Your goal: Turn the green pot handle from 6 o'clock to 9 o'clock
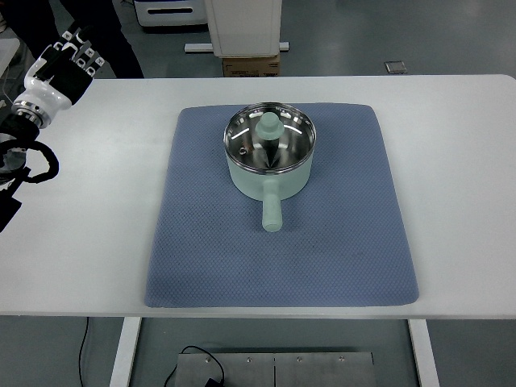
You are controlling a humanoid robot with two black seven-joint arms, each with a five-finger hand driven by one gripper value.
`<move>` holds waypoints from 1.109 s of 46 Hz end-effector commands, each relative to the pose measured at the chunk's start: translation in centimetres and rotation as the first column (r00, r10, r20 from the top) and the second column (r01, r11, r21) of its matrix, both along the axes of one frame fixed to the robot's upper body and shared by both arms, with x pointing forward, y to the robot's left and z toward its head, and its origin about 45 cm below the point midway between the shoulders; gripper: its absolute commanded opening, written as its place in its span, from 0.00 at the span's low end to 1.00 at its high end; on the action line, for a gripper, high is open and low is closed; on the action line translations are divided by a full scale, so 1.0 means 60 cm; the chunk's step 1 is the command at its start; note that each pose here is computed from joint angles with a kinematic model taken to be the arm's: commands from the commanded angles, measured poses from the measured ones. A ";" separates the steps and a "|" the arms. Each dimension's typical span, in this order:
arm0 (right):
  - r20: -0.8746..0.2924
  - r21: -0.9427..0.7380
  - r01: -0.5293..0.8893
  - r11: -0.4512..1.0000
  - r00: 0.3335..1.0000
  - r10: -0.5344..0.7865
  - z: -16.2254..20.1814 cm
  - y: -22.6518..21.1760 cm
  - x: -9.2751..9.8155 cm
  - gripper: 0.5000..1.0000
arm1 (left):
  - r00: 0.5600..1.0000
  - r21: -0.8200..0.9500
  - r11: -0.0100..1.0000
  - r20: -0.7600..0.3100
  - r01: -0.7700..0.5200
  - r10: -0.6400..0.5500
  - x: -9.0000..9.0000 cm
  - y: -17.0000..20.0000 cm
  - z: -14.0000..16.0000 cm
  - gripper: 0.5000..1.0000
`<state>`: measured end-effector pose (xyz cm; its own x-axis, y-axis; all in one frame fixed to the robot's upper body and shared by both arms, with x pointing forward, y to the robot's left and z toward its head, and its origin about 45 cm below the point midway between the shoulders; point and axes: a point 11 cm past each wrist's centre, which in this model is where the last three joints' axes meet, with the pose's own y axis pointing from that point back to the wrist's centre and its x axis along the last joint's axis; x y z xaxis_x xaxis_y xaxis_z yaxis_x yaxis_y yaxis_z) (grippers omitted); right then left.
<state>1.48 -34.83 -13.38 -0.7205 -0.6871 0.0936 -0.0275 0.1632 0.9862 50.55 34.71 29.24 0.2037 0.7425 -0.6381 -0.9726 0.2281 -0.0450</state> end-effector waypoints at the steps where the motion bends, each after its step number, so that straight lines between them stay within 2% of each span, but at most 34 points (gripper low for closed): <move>1: 0.000 0.000 0.000 1.000 1.000 0.000 0.000 0.000 0.000 1.00 | 0.998 0.061 0.996 0.022 0.065 -0.067 0.008 -0.040 0.025 1.00; 7: 0.000 0.000 0.000 1.000 1.000 0.000 0.000 0.000 0.000 1.00 | 0.979 0.164 0.968 0.045 0.189 -0.198 0.013 -0.119 0.062 1.00; 13: 0.000 0.000 0.000 1.000 1.000 0.000 0.000 0.000 0.000 1.00 | 0.948 0.225 0.930 0.057 0.292 -0.312 0.006 -0.186 0.087 1.00; 14: 0.000 0.000 0.000 1.000 1.000 0.000 0.000 0.000 0.000 1.00 | 0.925 0.259 0.902 0.065 0.346 -0.373 -0.001 -0.221 0.103 1.00; 18: 0.000 0.000 0.000 1.000 1.000 0.000 0.000 0.000 0.000 1.00 | 0.886 0.325 0.850 0.068 0.415 -0.459 -0.013 -0.270 0.121 1.00; 24: 0.000 0.000 0.000 1.000 1.000 0.000 0.000 0.000 0.000 1.00 | 0.811 0.467 0.725 0.027 0.506 -0.584 -0.039 -0.334 0.120 1.00; 29: 0.000 0.000 0.000 1.000 1.000 0.000 0.000 0.000 0.000 1.00 | 0.712 0.548 0.585 -0.028 0.598 -0.701 -0.075 -0.401 0.106 1.00; 37: 0.000 0.000 0.000 1.000 1.000 0.000 0.000 0.000 0.000 1.00 | 0.551 0.617 0.382 -0.103 0.689 -0.828 -0.128 -0.455 0.100 1.00; 44: 0.000 0.000 0.000 1.000 1.000 0.000 0.000 0.000 0.000 1.00 | 0.375 0.648 0.173 -0.186 0.742 -0.908 -0.177 -0.487 0.094 1.00; 51: 0.000 0.000 0.000 1.000 1.000 0.000 0.000 0.000 0.000 1.00 | 0.331 0.668 0.041 -0.315 0.743 -0.889 -0.193 -0.491 0.073 1.00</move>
<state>1.48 -34.83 -13.38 -0.7205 -0.6871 0.0936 -0.0276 0.1632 0.9862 39.24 5.25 34.02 0.9879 0.1547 -0.0093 -0.1394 0.9132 0.3830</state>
